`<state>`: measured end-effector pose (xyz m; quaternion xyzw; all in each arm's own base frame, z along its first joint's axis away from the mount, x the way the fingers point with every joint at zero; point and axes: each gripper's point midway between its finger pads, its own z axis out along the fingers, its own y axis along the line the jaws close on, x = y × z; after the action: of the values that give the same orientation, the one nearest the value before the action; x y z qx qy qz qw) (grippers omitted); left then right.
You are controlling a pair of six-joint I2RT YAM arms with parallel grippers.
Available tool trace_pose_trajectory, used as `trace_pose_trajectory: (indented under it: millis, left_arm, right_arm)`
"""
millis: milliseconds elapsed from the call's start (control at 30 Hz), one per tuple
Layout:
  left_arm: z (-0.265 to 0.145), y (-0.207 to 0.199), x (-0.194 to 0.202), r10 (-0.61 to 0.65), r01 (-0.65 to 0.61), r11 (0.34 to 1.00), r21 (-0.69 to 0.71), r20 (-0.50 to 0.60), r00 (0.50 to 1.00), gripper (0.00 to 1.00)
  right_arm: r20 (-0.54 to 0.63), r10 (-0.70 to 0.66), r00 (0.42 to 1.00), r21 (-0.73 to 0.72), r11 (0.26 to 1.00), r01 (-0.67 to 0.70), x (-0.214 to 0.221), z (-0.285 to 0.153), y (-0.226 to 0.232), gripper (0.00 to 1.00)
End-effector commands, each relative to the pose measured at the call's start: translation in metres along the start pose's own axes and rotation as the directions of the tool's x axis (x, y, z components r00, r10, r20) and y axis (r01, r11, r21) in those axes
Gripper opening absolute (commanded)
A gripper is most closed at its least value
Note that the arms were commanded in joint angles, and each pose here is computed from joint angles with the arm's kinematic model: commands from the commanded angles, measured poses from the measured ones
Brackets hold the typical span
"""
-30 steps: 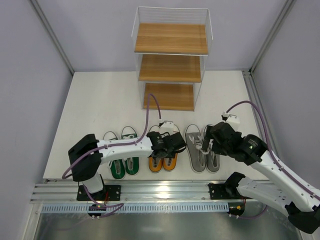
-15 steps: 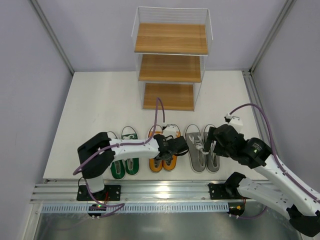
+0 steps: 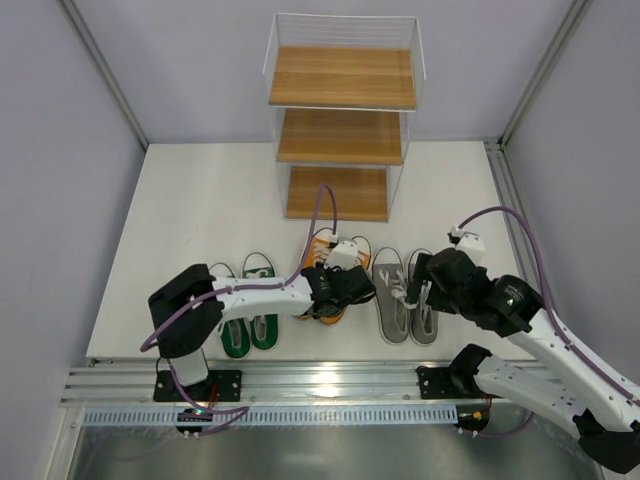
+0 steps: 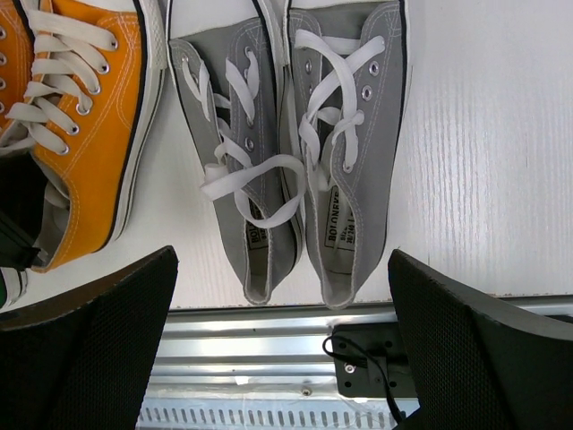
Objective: Place and organize the shoes onto the shoe shelf
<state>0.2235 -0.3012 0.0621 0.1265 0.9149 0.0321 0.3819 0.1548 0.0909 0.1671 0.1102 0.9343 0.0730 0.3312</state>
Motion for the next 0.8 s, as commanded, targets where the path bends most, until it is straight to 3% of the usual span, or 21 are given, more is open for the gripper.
trace_pose_trajectory:
  millis: [0, 333, 767]
  left_arm:
    - [-0.014, -0.004, -0.092, -0.167, 0.166, 0.986, 0.024, 0.24, 0.956, 0.0]
    - [0.024, 0.009, -0.142, -0.242, 0.249, 0.968, 0.0, 0.247, 0.938, 0.0]
    - [0.091, 0.026, -0.175, -0.248, 0.276, 0.96, -0.058, 0.29, 0.924, 0.0]
  right_arm:
    - [0.036, 0.004, 0.999, -0.017, 1.0, -0.004, -0.011, -0.002, 0.006, 1.0]
    - [0.049, -0.005, 0.999, -0.016, 1.0, 0.006, -0.017, -0.005, 0.007, 1.0]
    - [0.03, -0.033, 0.999, 0.0, 0.999, 0.033, -0.022, -0.01, 0.011, 1.0]
